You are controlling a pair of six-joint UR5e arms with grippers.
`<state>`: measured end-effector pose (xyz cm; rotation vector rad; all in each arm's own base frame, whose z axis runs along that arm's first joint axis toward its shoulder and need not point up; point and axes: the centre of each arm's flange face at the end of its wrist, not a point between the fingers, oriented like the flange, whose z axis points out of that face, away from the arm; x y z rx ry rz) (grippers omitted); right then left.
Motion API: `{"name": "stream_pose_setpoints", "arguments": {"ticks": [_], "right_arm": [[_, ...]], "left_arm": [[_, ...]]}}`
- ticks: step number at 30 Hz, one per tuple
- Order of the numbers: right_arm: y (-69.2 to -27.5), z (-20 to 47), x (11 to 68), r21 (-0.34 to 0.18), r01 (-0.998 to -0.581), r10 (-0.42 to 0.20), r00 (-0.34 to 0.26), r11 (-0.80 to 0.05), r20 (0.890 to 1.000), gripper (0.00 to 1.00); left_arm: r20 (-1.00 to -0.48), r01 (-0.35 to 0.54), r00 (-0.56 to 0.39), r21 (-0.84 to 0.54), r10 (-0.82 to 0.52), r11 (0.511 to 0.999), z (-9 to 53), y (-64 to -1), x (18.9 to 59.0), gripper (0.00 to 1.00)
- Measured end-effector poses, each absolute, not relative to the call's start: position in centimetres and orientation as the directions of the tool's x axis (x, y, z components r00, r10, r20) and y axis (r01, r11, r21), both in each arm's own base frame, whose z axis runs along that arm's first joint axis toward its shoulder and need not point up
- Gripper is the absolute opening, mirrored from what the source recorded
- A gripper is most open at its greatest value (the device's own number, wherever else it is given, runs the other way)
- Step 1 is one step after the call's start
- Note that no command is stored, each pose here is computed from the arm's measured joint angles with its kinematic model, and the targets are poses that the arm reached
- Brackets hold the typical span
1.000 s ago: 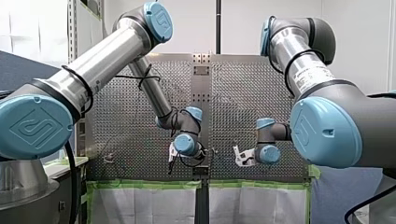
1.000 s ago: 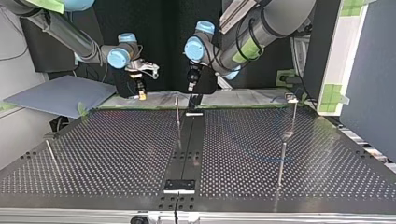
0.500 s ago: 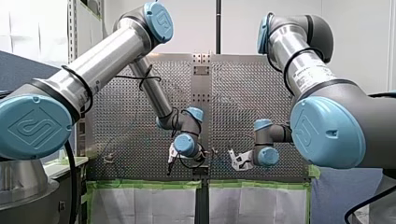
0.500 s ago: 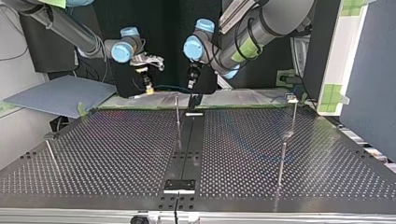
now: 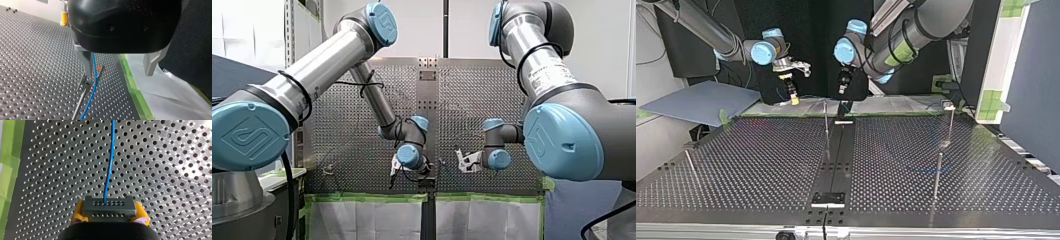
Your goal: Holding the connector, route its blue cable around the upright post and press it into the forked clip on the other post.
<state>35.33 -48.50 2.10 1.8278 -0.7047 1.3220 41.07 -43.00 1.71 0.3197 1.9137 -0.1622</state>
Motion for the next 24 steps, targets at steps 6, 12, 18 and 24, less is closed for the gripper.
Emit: {"name": "stream_pose_setpoints", "arguments": {"ticks": [6,12,18,24], "right_arm": [[-48.2,2.1,35.7,0.255,-0.781,-0.001,0.311,-0.569,0.95,0.0],[-46.9,1.6,35.9,0.252,-0.772,-0.013,0.319,-0.584,0.948,0.0],[-46.1,1.1,35.9,0.252,-0.769,-0.007,0.316,-0.587,0.949,0.0],[-46.0,1.1,36.0,0.251,-0.765,-0.003,0.313,-0.594,0.95,0.0]], "left_arm": [[-0.939,0.296,-0.319,0.033,0.132,0.955,1.5,-42.7,41.1,1.0],[-0.941,0.302,-0.313,0.031,0.13,0.953,1.5,-42.8,41.1,1.0],[-0.942,0.299,-0.311,0.028,0.125,0.954,1.2,-42.7,41.3,1.0],[-0.94,0.289,-0.321,0.02,0.116,0.957,-0.9,-42.4,41.7,1.0]]}}
